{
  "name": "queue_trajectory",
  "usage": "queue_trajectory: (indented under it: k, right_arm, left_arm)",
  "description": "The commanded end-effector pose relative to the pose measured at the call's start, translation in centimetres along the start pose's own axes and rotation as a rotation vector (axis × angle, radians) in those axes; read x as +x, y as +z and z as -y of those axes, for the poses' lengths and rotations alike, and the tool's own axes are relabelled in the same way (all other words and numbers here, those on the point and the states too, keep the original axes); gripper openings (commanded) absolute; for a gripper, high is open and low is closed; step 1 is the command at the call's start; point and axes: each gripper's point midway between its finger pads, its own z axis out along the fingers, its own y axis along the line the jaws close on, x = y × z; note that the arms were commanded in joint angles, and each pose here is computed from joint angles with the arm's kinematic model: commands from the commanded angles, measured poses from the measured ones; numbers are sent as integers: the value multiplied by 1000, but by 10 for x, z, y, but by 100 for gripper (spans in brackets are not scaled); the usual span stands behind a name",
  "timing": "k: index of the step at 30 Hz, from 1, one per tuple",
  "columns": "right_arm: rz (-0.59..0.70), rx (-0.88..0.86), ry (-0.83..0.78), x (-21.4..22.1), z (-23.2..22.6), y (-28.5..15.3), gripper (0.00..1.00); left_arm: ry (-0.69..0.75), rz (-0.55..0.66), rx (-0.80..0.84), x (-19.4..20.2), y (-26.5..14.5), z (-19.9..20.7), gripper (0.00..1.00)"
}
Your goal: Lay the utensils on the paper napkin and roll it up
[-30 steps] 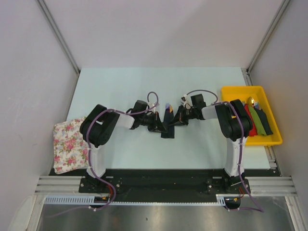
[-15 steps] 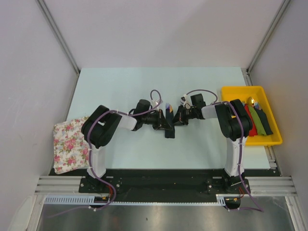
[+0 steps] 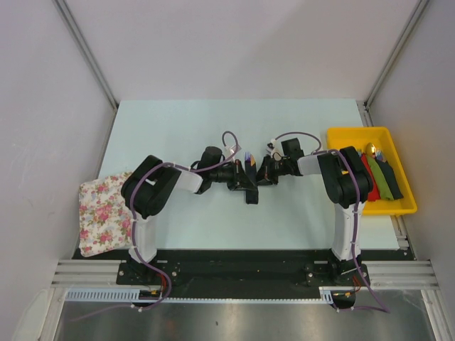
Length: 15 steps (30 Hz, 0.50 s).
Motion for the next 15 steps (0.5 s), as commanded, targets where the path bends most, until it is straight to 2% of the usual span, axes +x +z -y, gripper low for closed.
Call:
queue_trajectory:
  k: [1, 15]
  right_arm:
    - [4, 180, 16, 10, 46, 9, 0]
    - [22, 213, 1, 8, 47, 11, 0]
  left_arm:
    - [8, -47, 97, 7, -11, 24, 0]
    - [-42, -23, 209, 1, -14, 50, 0]
